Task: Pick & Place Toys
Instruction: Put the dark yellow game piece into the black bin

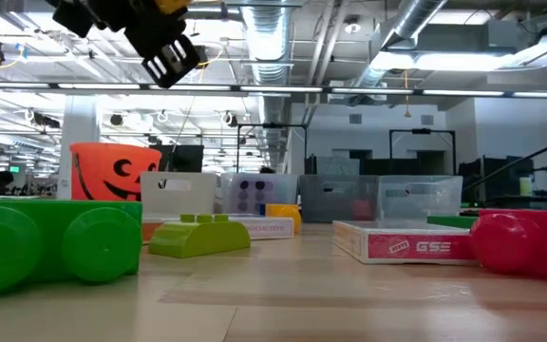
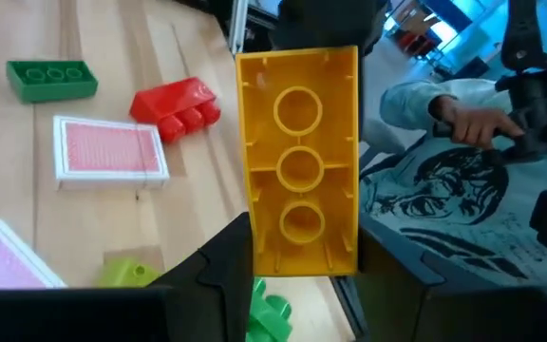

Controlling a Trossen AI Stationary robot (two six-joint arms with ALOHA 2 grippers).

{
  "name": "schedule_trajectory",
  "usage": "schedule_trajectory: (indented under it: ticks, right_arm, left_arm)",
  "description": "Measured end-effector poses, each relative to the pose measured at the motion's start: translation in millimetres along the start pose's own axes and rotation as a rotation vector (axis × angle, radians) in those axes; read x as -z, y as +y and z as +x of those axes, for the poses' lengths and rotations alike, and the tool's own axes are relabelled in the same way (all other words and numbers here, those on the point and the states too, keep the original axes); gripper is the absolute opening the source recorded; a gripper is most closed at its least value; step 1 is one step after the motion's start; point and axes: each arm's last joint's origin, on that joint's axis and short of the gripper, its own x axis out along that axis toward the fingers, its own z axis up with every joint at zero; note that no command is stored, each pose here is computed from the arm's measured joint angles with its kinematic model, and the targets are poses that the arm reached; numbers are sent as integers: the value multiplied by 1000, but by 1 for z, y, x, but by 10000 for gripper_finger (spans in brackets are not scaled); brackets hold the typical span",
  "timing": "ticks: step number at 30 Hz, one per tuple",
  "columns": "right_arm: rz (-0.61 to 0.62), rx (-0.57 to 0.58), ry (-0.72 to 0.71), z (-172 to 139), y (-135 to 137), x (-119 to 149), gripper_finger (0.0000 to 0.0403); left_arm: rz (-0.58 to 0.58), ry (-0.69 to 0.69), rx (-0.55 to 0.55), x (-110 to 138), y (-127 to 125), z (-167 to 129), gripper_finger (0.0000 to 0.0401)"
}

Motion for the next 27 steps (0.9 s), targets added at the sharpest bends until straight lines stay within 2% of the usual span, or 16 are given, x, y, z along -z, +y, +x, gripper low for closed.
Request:
schedule_trajectory:
  ticks: [9,16,21,27]
  right_arm:
    - [9,-7,0,1,-2,1,288]
    - [9,-6,0,1,-2,1,262]
    - [11,-1,-7,1,-2,0,217]
    - [4,-5,-3,1,-2,1,123]
  left_arm:
    - [8,-45,19,-5,-2,-1,135]
    - [7,-45,18,-5,-2,-1,135]
    - [8,-44,18,-5,-2,-1,135]
    - [4,-34,30,-4,-2,-1,153]
